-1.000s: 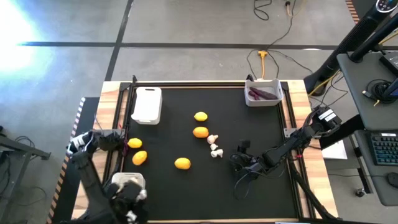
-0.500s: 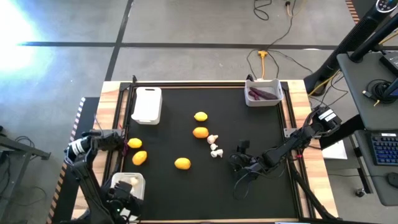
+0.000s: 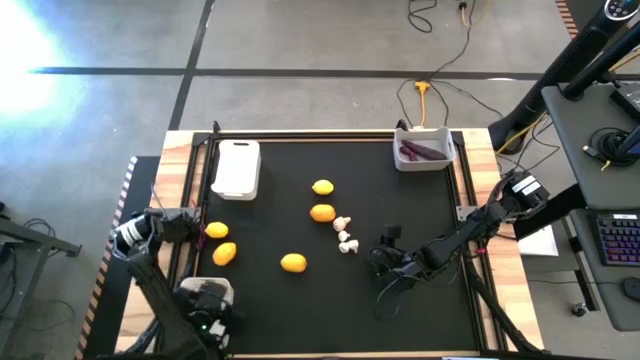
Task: Sort produce into baskets
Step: Put the big garlic into the bottom white bin
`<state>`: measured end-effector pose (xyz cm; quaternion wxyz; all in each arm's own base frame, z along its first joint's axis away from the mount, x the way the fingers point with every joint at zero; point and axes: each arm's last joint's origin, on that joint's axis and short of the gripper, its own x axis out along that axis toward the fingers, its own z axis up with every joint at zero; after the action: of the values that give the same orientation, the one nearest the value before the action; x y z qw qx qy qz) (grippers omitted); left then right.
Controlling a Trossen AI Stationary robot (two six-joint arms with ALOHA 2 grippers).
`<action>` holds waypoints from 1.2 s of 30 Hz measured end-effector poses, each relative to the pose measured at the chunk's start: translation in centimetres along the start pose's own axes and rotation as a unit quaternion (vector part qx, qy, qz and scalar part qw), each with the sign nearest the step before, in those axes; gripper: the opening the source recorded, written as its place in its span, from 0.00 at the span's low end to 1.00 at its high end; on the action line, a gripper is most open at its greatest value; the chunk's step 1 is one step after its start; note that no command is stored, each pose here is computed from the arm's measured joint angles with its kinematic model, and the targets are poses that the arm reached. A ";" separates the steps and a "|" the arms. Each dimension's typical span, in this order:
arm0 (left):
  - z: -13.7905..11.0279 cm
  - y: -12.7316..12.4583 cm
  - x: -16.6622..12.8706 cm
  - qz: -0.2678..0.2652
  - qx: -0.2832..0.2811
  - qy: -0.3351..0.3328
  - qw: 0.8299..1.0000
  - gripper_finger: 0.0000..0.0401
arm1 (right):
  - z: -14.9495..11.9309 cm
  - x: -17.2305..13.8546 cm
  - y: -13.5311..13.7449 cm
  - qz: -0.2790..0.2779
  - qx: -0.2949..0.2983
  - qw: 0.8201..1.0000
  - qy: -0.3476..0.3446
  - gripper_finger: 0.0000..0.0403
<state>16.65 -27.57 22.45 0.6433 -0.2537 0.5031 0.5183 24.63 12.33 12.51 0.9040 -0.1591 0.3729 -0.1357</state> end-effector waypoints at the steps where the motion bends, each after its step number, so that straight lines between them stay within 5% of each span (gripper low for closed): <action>1: 0.6 -0.5 -0.1 -0.014 0.009 -0.011 1.000 0.64 | 0.0 0.0 0.0 0.000 0.000 1.000 0.000 0.62; 7: 4.7 -4.1 -0.1 -0.076 0.098 -0.069 0.990 0.64 | 0.0 0.0 0.0 0.000 0.000 1.000 0.000 0.62; 13: 9.8 -7.8 1.8 -0.099 0.128 -0.070 0.984 0.63 | 0.0 0.0 0.0 -0.001 -0.001 1.000 0.002 0.62; 22: 17.5 -13.7 3.7 -0.215 0.206 -0.183 0.937 0.63 | -0.1 0.0 0.0 -0.001 -0.005 1.000 0.005 0.62; 29: 22.3 -16.5 7.0 -0.232 0.177 -0.216 0.932 0.64 | -1.2 -0.4 -0.7 -0.024 -0.038 0.997 0.056 0.62; 36: 25.3 -18.4 11.6 -0.198 0.140 -0.203 0.949 0.64 | -1.3 -0.8 -1.3 -0.044 -0.030 0.997 0.063 0.62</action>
<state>42.80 -7.47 17.55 0.8505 -0.1445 0.3692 0.3455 22.97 11.25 12.67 0.8670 -0.1930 0.4254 -0.1737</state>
